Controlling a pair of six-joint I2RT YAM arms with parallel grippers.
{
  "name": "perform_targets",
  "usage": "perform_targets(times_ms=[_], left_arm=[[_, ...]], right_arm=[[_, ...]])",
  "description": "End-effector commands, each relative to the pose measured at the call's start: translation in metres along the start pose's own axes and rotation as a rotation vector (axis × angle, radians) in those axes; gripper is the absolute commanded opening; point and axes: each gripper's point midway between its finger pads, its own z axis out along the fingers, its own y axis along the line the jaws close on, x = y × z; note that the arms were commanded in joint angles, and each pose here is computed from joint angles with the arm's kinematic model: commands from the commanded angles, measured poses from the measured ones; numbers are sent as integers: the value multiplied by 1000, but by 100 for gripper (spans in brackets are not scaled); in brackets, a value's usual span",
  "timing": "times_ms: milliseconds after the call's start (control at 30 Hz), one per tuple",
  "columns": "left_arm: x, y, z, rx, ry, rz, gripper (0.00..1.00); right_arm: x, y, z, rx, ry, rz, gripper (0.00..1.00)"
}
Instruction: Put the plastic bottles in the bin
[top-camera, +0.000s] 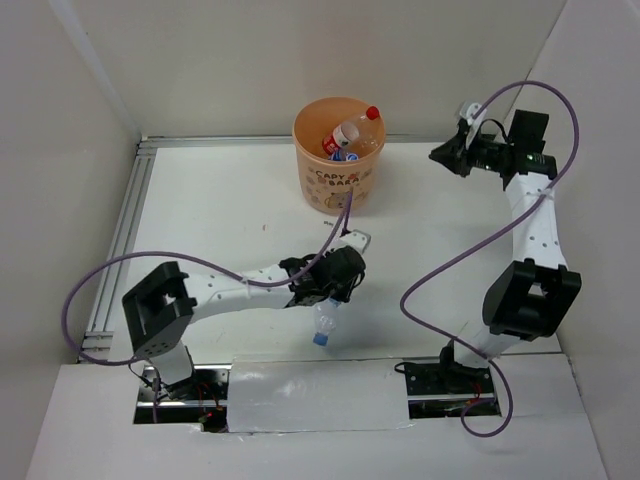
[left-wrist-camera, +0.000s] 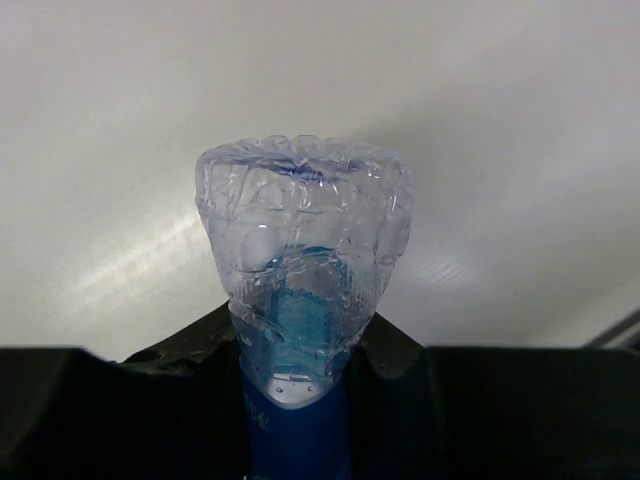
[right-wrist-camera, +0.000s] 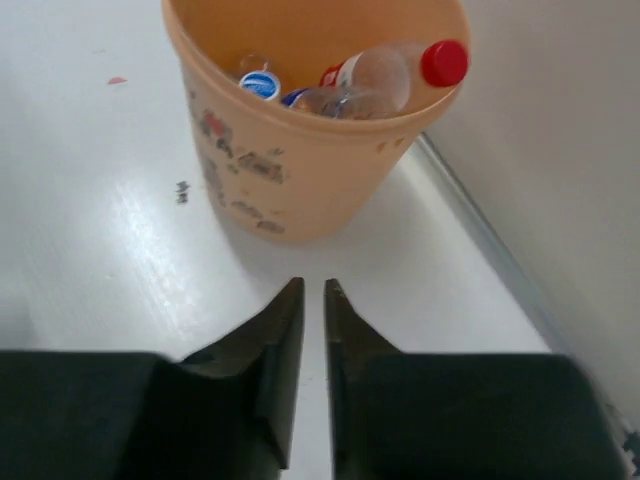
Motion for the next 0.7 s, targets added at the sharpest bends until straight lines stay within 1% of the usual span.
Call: perform_targets(times_ms=[0, 33, 67, 100, 133, 167, 200, 233, 267, 333, 367, 400, 433, 500, 533, 567, 600, 633, 667], left_arm=[[-133, -29, -71, 135, -367, 23, 26], [-154, -27, -79, 135, -413, 26, 26], [-184, -13, -86, 113, -481, 28, 26], [-221, -9, -107, 118, -570, 6, 26], [-240, -2, -109, 103, -614, 1, 26], [-264, 15, -112, 87, -666, -12, 27], [-299, 20, -132, 100, -772, -38, 27], [-317, 29, -136, 93, -819, -45, 28], [-333, 47, -129, 64, -854, -57, 28], [-374, 63, -149, 59, -985, -113, 28], [-388, 81, -150, 43, -1028, -127, 28], [-395, 87, -140, 52, -1047, -161, 28], [-409, 91, -146, 69, -1090, -177, 28], [-427, 112, -144, 72, -1132, -223, 28], [-444, 116, -157, 80, -1178, -247, 28], [-446, 116, -131, 74, -1156, -244, 28], [-449, 128, -123, 26, -1156, -254, 30], [-458, 135, -126, 8, -1181, -257, 32], [-457, 138, -103, -14, -1168, -251, 35]], right_arm=[[17, 45, -14, -67, 50, -5, 14], [28, 54, -15, -74, 72, 16, 13], [47, 70, -15, -89, 96, 37, 27], [58, 81, -16, -101, 116, 55, 45], [67, 89, -18, -108, 137, 68, 61], [80, 108, -19, -133, 152, 103, 74], [86, 115, -21, -136, 165, 117, 82], [91, 122, -21, -143, 168, 122, 90], [98, 136, -23, -153, 174, 134, 90], [104, 148, -26, -161, 178, 151, 90], [105, 152, -26, -158, 177, 145, 90], [111, 161, -29, -158, 191, 153, 90], [113, 161, -29, -150, 196, 140, 90], [116, 167, -30, -149, 196, 139, 90], [120, 170, -33, -144, 200, 150, 90], [122, 173, -33, -148, 202, 158, 90], [125, 178, -33, -159, 207, 171, 90], [126, 180, -34, -165, 210, 172, 90], [126, 180, -34, -166, 210, 172, 90]])
